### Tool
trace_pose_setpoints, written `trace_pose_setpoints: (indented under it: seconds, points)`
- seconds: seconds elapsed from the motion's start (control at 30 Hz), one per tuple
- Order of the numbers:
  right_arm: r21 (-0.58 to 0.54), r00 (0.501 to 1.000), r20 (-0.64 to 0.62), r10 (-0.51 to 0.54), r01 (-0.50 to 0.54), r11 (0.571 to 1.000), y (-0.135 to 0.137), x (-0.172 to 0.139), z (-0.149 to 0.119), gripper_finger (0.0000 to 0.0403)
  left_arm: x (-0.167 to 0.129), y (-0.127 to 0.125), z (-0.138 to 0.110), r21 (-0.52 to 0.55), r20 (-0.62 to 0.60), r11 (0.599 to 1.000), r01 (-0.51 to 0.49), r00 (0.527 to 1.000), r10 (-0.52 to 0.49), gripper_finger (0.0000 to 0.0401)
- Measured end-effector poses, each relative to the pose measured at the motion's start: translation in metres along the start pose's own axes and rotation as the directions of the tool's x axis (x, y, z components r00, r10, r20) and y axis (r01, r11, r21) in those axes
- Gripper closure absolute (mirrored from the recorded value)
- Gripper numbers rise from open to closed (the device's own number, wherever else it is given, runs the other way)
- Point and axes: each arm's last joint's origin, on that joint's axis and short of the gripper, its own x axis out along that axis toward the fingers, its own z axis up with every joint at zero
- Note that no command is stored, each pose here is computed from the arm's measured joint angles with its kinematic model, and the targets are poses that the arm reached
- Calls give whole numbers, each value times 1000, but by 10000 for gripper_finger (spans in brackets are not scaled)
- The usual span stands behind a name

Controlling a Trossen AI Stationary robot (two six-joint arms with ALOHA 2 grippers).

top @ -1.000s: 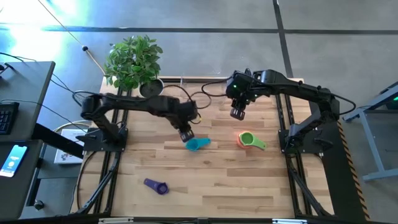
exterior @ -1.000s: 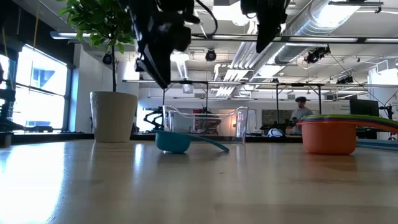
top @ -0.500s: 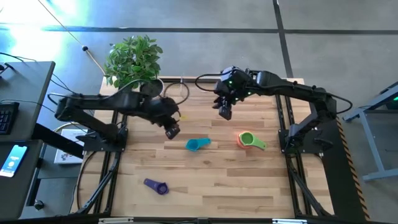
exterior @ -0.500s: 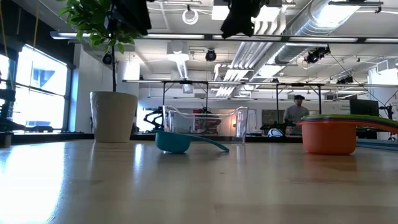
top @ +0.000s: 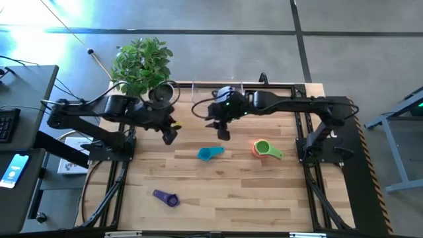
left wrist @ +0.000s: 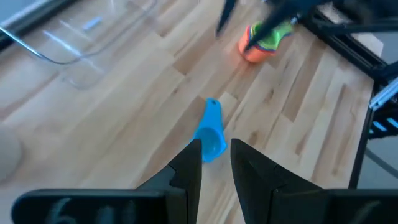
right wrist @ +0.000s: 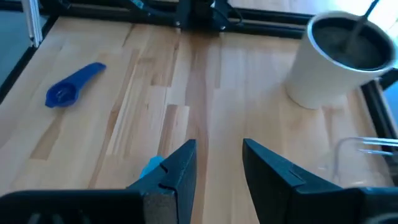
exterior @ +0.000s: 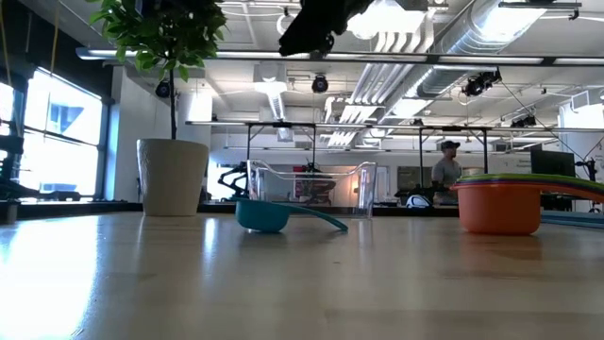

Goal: Nest measuring cups in basket
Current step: Stack the light blue measuring cup on top of the green measuring cup

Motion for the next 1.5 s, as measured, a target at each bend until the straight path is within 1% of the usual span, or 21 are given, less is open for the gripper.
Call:
trace_pose_setpoints:
  seconds: [0.1, 0.2, 0.3, 0.5, 0.77, 1.1, 1.27, 1.5]
  points:
    - [-4, 1000, -21, 12, -12, 1000, 2, 20, -4, 281, -7, 4, 0, 7, 28, 1000, -15, 1000, 15, 325]
    - [0, 997, -67, 25, -26, 1000, 2, 42, -13, 281, -13, 7, -1, 20, 44, 999, -25, 999, 24, 325]
    - [16, 992, -116, 39, -38, 999, 2, 62, -22, 281, -17, 10, -4, 25, 33, 999, -34, 999, 33, 325]
    - [9, 978, -197, 69, -69, 998, 5, 98, -41, 281, -19, 12, -6, 37, 22, 998, -44, 999, 43, 325]
    - [23, 946, -305, 108, -106, 994, 14, 141, -69, 281, -19, 13, -5, 45, 30, 997, -59, 998, 57, 325]
    - [12, 927, -350, 132, -137, 991, 28, 158, -82, 281, -19, 13, -5, 38, 31, 997, -61, 998, 60, 325]
    - [7, 920, -369, 133, -140, 990, 30, 167, -89, 281, -19, 13, -5, 31, 31, 998, -61, 998, 60, 325]
    - [39, 898, -418, 136, -131, 991, 31, 176, -100, 282, -19, 13, -6, 19, 29, 998, -64, 998, 63, 325]
